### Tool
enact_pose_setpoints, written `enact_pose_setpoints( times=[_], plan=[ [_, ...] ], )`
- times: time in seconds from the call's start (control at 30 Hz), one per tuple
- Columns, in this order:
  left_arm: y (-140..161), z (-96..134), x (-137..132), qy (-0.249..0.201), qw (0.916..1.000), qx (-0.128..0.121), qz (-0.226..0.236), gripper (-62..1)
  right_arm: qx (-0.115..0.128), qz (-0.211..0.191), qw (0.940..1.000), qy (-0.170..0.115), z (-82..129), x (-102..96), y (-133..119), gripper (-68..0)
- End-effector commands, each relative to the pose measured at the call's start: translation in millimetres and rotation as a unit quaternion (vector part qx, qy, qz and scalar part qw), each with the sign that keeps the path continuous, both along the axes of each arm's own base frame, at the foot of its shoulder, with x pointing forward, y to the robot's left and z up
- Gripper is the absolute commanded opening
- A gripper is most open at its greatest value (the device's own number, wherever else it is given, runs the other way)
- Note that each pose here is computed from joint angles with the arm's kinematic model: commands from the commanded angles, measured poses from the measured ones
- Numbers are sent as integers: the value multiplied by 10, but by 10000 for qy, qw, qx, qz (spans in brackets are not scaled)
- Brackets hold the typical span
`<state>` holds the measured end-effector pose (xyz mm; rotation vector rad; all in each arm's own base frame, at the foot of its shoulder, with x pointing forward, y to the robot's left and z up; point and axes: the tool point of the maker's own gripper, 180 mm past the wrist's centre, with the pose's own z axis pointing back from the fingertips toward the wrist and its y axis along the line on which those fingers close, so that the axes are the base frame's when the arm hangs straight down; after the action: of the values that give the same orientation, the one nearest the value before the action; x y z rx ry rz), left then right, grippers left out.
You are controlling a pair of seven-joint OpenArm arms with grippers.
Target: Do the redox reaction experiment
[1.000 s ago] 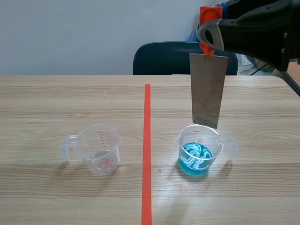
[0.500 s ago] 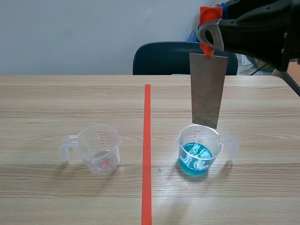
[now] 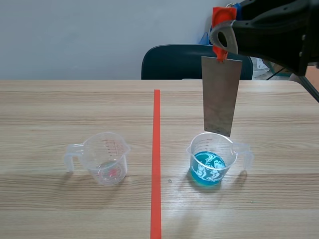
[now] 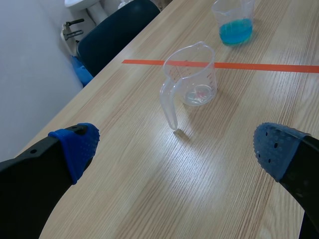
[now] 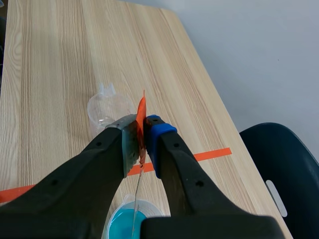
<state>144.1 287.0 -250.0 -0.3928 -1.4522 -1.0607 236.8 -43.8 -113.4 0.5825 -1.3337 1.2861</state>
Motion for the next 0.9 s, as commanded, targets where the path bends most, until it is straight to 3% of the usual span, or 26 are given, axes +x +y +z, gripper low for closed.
enact_pose_setpoints(
  times=[0.0, 0.2, 0.37, 0.53, 0.87],
  plan=[
    [-42, 115, 14, -184, 9996, -205, -112, 14, 62, 69, 9999, -101, 78, -12, 17, -666],
    [-42, 115, 14, -182, 9996, -206, -112, 14, 80, 75, 9999, -125, 93, -10, 20, -666],
    [-43, 113, 12, -177, 9996, -201, -121, 14, 96, 32, 9994, -340, 172, 51, 45, -666],
    [-68, 73, -30, -94, 9996, -125, -253, 14, 56, 230, 9991, -351, 154, 36, 179, -666],
    [-78, 55, -49, -57, 9994, -88, -316, 14, 383, 674, 9965, -314, 191, 137, 559, -666]
  ],
)
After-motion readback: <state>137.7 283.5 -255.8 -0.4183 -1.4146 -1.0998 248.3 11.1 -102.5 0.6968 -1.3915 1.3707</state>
